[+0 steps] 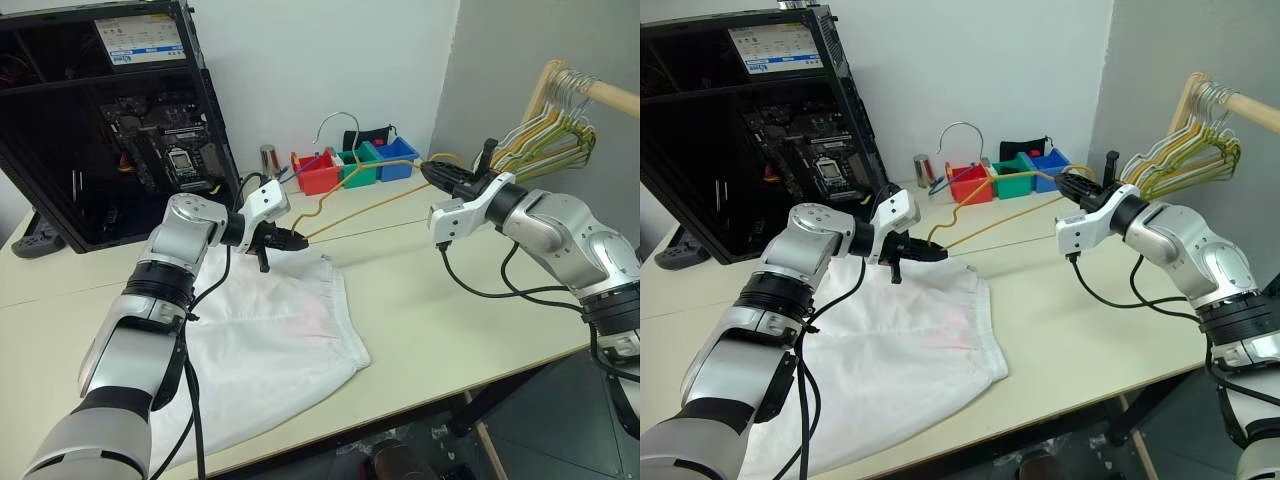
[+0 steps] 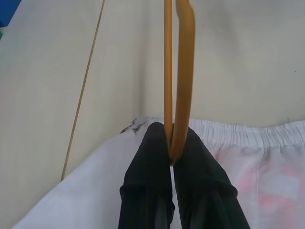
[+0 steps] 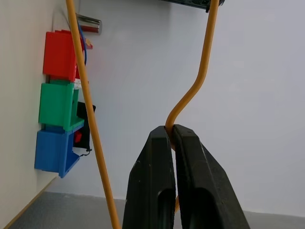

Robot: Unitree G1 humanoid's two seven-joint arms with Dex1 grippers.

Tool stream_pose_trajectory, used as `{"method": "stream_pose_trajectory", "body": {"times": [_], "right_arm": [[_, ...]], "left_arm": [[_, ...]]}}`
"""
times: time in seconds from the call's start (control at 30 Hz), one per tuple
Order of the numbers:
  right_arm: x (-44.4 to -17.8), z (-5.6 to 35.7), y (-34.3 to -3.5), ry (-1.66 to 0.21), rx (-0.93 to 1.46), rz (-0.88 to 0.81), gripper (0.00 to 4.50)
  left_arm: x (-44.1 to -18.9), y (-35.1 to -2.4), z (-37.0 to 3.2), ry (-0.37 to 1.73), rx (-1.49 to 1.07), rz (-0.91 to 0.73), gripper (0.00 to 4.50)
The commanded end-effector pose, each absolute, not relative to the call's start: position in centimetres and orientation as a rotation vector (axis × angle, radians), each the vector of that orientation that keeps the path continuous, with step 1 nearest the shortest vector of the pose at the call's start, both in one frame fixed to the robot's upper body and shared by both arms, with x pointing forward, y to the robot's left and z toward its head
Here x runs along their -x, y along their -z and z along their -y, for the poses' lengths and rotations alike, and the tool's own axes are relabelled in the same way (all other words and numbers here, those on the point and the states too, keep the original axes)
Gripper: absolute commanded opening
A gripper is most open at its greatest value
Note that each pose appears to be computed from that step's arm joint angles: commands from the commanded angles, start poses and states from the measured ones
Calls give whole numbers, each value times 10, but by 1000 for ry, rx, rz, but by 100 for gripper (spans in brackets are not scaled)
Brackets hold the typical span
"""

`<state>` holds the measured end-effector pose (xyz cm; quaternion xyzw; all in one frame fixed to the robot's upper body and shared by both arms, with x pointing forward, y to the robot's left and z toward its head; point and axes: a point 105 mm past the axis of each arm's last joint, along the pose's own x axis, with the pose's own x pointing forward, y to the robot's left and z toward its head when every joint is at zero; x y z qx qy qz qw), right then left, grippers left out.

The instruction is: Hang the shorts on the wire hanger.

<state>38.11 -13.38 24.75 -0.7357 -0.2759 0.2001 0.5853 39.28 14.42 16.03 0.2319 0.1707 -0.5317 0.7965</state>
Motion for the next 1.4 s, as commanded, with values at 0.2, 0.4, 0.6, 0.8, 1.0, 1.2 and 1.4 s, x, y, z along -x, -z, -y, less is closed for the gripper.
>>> {"method": "stream_pose_trajectory", "body": {"times": [0.2,0.4,0.6,0.8,1.0,1.2,1.4], "right_arm": [[-382,137,-245,-551,1612,511,124],[-380,140,-244,-598,1533,430,256],[-373,144,-247,-655,1491,352,416],[-372,147,-260,-619,1416,336,448],[-371,165,-238,-662,1319,158,448],[-374,192,-218,-688,1274,-31,448],[-380,195,-214,-677,1272,-52,448]], "left_arm": [[-399,-173,-143,1104,-527,-294,0],[-401,-170,-145,1078,-593,-282,0],[-405,-163,-147,1052,-664,-280,0],[-412,-151,-154,994,-791,-291,0],[-421,-168,-153,929,-1002,-108,0],[-426,-190,-141,875,-1202,92,0],[-423,-191,-135,883,-1241,161,0]]}}
